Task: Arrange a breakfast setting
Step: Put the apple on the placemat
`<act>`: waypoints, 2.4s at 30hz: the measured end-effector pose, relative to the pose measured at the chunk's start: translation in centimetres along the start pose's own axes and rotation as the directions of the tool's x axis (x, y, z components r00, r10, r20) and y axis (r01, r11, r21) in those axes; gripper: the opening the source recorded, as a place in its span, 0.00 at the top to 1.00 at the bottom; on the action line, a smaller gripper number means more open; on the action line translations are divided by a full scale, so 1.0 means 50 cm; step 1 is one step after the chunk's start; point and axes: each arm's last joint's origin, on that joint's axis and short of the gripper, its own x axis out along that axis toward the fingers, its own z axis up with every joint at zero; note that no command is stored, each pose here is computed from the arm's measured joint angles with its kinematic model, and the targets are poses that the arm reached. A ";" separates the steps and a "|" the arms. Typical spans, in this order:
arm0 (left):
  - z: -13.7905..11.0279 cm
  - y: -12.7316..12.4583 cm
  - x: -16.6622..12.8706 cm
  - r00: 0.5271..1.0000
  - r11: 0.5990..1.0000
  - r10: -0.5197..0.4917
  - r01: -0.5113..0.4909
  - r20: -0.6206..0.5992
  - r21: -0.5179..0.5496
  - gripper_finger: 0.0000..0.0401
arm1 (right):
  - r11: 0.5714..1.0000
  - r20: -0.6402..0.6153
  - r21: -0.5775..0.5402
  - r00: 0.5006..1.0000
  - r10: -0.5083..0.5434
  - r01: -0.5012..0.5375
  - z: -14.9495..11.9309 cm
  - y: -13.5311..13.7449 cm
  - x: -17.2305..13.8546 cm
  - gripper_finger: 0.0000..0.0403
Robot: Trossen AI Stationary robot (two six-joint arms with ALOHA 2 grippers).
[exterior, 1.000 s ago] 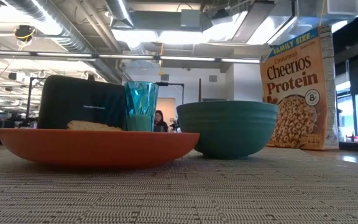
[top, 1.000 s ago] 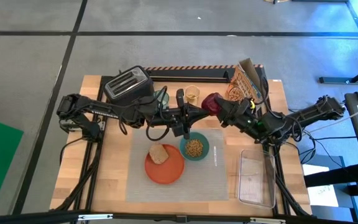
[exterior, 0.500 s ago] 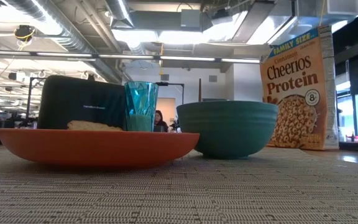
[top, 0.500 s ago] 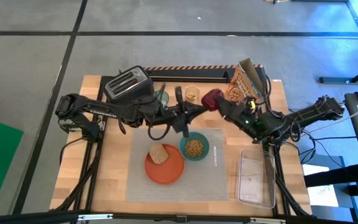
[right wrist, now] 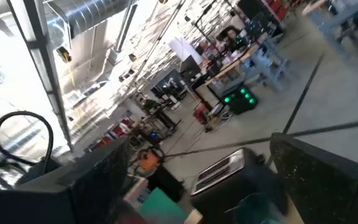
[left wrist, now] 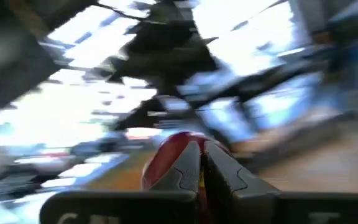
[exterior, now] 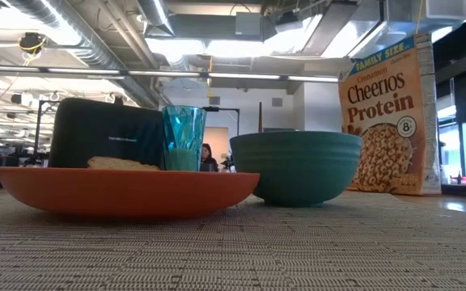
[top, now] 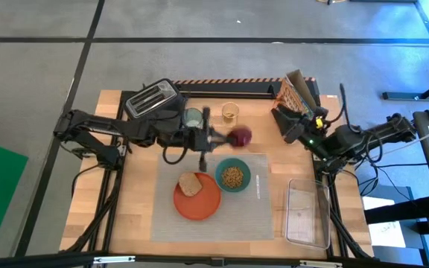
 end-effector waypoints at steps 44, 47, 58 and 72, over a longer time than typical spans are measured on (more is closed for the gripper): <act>-0.222 -0.342 0.169 0.792 0.728 -0.568 0.358 -0.222 -0.585 1.00 | 0.861 -0.144 -0.492 0.988 0.065 -0.128 0.014 -0.024 -0.021 0.08; -0.197 -0.322 0.143 0.792 0.755 -0.535 0.290 -0.295 -0.588 1.00 | 0.864 -0.140 -0.486 0.988 0.068 -0.128 0.021 -0.025 -0.024 0.08; -0.134 -0.205 0.006 0.715 0.884 -0.379 0.093 -0.587 -0.458 1.00 | 0.868 -0.141 -0.480 0.988 0.066 -0.126 0.048 -0.039 -0.039 0.08; -0.147 -0.220 0.031 0.872 0.805 -0.407 0.202 -0.271 -0.558 1.00 | 0.918 -0.198 -0.382 0.980 0.028 -0.104 0.056 -0.064 -0.054 0.08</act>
